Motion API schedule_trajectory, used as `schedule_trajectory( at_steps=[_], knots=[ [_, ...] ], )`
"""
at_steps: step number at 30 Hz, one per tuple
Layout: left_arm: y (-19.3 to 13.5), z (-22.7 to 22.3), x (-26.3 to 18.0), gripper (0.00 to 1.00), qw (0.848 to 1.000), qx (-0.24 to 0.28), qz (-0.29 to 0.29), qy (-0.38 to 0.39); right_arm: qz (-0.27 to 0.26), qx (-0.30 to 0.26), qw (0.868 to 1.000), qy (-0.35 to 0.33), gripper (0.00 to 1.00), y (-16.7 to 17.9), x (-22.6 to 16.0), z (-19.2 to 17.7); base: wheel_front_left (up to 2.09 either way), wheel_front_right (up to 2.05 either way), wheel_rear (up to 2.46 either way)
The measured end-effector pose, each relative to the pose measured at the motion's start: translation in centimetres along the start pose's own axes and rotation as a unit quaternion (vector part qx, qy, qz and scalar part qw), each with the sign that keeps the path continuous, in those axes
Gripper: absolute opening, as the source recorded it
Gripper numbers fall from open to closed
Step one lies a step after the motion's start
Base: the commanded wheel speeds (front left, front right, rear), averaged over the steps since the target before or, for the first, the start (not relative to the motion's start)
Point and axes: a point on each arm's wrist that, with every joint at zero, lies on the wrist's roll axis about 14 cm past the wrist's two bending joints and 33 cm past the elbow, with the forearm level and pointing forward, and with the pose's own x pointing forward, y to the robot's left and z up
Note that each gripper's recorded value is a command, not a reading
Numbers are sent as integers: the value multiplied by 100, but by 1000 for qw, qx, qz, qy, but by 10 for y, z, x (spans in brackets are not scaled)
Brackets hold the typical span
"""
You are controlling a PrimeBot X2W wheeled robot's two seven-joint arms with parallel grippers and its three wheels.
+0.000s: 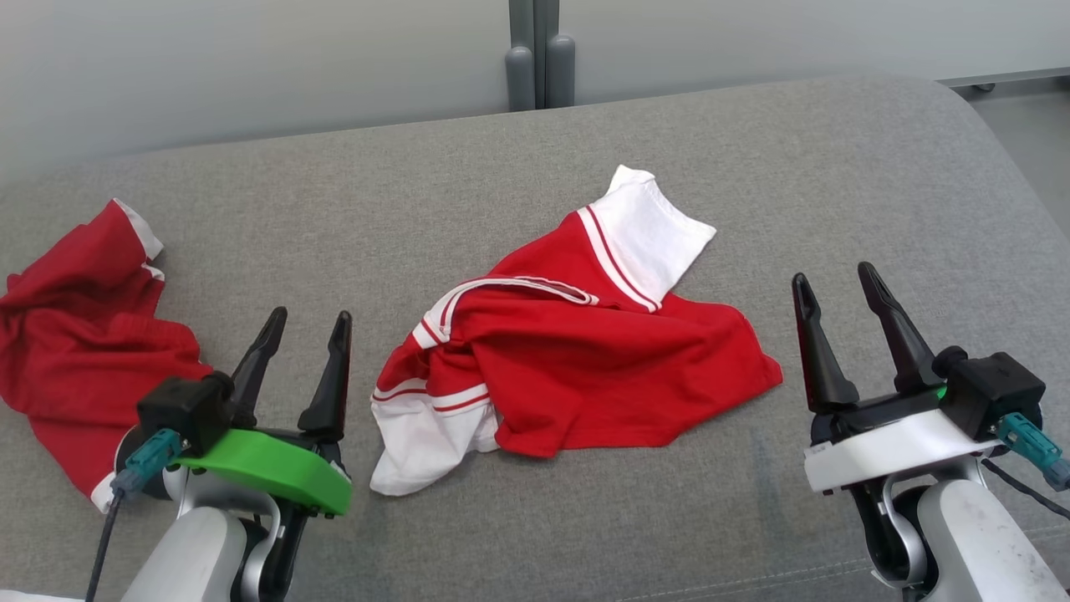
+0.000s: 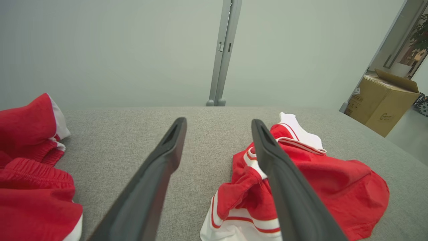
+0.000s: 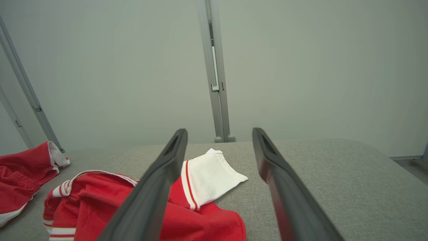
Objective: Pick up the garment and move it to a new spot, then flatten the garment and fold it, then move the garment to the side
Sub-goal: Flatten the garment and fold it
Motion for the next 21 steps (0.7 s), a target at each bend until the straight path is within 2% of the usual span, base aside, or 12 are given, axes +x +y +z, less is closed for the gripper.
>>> schedule_trajectory(
  at_steps=[13, 17, 21],
  knots=[
    [3, 12, -4, 100, 1000, 5, 5, -21, -16, -1, 1000, -6, 100, -8, 1, 4, 0, 0, 0],
    [1, 13, -5, 100, 1000, 4, 3, -23, -31, 8, 999, 12, 100, -15, -4, -7, 0, 0, 0],
    [-2, 14, -4, 100, 1000, 4, -5, -26, -51, 23, 996, 68, 100, -24, -19, -41, 0, 0, 0]
  ],
)
